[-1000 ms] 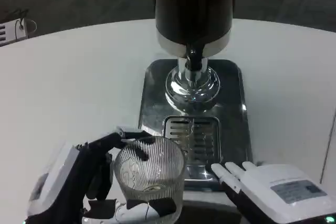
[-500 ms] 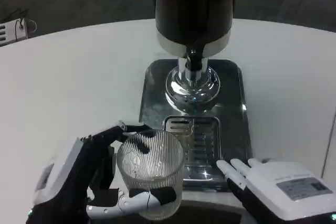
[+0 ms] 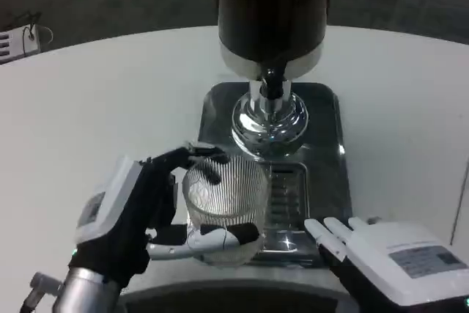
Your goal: Grasp the cup under the faucet to collect the drink, then remove the cup.
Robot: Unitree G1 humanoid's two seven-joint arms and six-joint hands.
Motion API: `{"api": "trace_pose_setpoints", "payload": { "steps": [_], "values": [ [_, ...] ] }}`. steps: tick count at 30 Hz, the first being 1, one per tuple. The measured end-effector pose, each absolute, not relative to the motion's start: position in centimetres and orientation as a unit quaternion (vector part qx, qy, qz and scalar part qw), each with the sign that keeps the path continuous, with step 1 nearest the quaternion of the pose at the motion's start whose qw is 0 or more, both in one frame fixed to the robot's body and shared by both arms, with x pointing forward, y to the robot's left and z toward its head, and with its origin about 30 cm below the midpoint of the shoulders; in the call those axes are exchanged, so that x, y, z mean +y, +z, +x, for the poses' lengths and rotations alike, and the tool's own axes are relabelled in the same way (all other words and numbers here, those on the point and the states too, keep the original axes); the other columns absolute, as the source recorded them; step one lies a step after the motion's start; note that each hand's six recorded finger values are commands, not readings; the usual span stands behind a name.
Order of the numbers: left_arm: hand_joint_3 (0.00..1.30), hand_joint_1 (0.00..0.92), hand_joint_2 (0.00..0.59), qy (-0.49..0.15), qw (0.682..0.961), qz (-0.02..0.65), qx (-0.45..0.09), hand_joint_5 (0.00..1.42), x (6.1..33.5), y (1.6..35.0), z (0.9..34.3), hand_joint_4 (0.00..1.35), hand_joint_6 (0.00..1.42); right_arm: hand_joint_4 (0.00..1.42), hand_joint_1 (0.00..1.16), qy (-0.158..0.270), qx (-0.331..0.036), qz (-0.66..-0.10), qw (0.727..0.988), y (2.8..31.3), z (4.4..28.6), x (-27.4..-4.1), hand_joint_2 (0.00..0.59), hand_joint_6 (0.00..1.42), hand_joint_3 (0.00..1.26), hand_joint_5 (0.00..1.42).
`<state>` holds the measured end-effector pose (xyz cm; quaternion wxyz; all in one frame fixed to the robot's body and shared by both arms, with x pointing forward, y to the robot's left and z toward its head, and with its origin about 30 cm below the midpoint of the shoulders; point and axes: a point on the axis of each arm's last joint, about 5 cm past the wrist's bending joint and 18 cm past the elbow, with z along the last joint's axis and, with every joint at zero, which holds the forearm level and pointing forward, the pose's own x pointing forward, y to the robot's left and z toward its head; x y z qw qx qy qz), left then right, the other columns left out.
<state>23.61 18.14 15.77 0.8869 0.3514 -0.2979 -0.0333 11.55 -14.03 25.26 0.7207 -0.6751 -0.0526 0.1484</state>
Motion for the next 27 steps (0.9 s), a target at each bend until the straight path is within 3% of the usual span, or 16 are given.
{"api": "trace_pose_setpoints", "payload": {
  "steps": [10,27],
  "values": [
    [1.01,0.59,0.0,-0.027,0.876,0.381,-0.294,1.34,16.4,16.0,27.3,1.16,1.42,0.0,0.52,0.139,-0.056,-0.676,0.721,25.1,11.4,-14.5,0.459,0.0,0.0,0.0],
    [1.01,0.59,0.0,0.002,0.869,0.398,-0.294,1.33,15.0,16.7,30.9,1.16,1.42,0.0,0.52,0.118,-0.072,-0.672,0.727,25.5,11.6,-15.0,0.459,0.0,0.0,0.0]
  ]
}}
